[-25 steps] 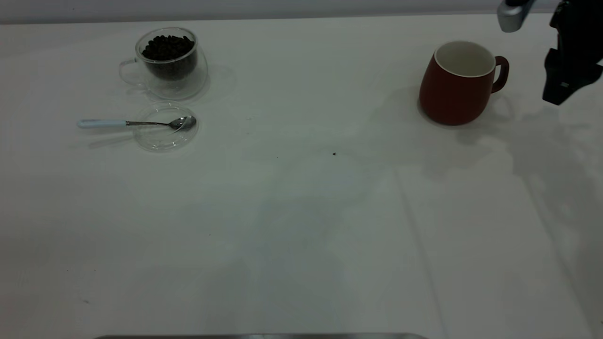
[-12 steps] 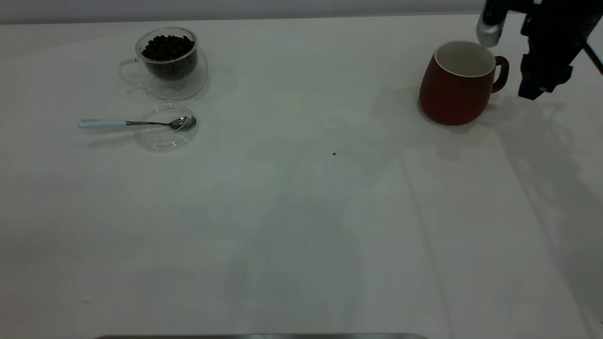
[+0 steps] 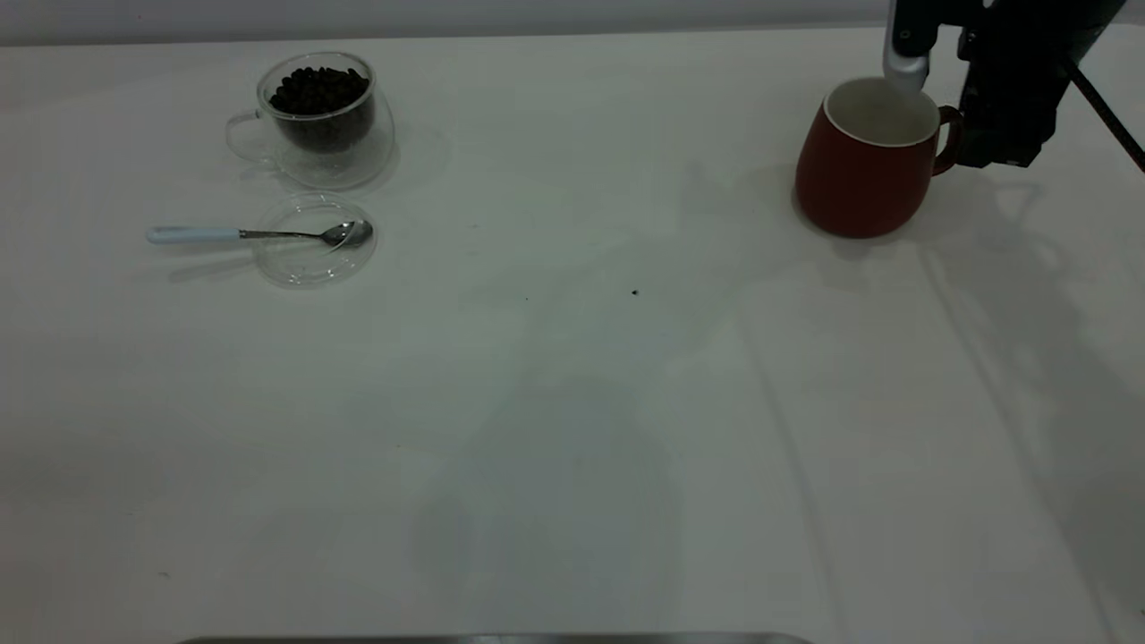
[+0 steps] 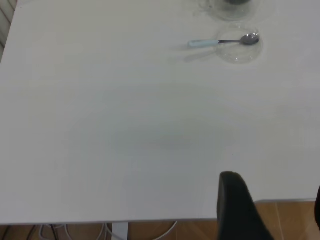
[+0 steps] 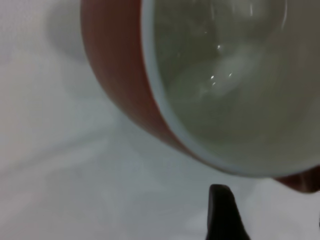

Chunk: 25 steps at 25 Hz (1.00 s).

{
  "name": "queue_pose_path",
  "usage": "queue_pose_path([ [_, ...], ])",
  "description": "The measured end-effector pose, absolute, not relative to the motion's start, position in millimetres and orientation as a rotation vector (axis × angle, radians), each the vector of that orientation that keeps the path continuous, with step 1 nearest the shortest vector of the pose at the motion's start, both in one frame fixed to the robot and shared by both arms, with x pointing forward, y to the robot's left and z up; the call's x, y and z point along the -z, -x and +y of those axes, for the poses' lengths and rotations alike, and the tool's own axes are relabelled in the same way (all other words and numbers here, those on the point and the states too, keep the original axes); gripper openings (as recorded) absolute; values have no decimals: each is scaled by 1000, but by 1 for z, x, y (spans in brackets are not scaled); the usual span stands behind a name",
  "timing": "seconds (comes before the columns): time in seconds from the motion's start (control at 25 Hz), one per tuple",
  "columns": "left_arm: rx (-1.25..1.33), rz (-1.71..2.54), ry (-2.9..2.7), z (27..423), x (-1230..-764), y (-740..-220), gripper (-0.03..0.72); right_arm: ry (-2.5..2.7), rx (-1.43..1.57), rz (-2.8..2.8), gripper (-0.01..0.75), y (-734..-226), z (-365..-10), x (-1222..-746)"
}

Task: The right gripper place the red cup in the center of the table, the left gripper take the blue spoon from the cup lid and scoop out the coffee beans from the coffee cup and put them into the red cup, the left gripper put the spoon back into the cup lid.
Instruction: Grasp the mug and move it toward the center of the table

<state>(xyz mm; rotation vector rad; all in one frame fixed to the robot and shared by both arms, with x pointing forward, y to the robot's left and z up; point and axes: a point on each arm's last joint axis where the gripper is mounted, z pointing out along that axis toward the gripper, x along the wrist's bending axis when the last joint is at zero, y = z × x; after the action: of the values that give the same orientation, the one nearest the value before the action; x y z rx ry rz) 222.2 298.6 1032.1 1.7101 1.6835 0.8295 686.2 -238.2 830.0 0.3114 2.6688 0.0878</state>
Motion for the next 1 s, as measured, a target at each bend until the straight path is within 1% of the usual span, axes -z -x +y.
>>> queue_pose_path([
  [0.6, -829, 1684, -1709, 299, -1032, -222, 433, -130, -109, 2692, 480, -677, -191, -830],
  [1.0, -829, 1684, -1709, 299, -1032, -222, 433, -35, -152, 2741, 480, -658, -142, -829],
])
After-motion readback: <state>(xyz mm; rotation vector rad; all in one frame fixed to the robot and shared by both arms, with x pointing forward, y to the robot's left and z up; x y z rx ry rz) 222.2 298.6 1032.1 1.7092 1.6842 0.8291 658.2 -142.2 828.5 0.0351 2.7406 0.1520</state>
